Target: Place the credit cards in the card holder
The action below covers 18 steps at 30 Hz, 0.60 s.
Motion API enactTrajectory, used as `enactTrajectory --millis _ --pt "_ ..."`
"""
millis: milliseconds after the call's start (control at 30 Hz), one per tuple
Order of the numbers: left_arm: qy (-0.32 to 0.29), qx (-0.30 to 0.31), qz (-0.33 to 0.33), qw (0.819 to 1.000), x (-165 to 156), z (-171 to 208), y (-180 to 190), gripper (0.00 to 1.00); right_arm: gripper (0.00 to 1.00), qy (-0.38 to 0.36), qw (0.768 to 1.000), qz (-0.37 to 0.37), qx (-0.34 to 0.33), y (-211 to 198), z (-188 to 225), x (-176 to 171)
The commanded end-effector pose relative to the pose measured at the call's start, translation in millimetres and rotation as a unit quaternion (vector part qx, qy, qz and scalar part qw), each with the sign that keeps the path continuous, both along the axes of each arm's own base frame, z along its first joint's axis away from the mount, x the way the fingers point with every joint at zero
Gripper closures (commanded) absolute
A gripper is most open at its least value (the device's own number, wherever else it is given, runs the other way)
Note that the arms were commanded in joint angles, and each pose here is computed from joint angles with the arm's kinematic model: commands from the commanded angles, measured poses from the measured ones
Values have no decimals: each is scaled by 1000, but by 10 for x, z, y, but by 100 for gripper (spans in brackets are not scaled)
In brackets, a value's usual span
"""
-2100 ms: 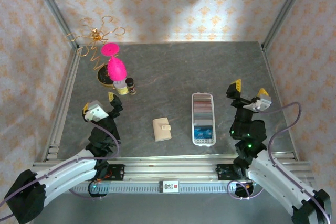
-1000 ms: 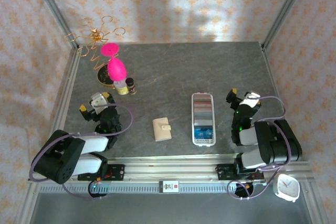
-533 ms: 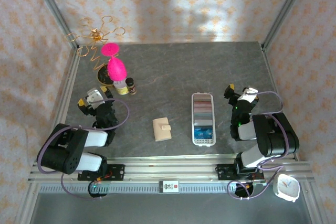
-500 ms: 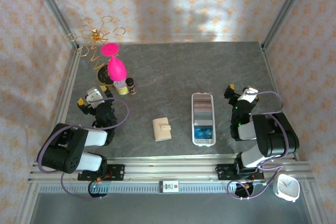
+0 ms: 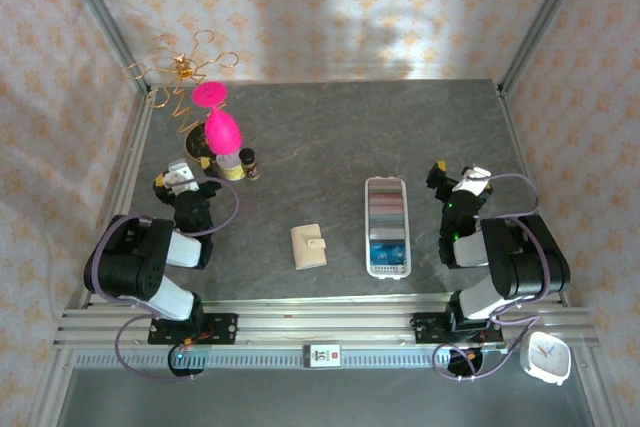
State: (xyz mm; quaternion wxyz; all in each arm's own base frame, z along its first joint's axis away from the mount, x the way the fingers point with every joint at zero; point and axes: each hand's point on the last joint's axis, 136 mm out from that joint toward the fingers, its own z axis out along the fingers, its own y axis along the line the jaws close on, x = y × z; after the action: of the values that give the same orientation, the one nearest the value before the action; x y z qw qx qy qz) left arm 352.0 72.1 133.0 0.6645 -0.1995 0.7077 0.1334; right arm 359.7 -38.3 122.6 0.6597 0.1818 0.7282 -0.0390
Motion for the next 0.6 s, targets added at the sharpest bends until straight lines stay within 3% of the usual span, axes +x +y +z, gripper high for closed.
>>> enactTrajectory --millis 0,33,100,567 --pt "-15 -6 -26 1000 37 39 -77 1 0 -3 1000 -2 -6 -19 41 39" --pt "-34 0 -26 999 16 101 -78 1 0 -5 1000 -2 -6 -20 51 42" --pt "-2 -11 -26 1000 51 9 -83 1 0 -5 1000 -2 -6 -19 54 42" --pt "-14 -3 -30 999 42 43 -100 1 0 -4 1000 -2 -8 -13 47 39"
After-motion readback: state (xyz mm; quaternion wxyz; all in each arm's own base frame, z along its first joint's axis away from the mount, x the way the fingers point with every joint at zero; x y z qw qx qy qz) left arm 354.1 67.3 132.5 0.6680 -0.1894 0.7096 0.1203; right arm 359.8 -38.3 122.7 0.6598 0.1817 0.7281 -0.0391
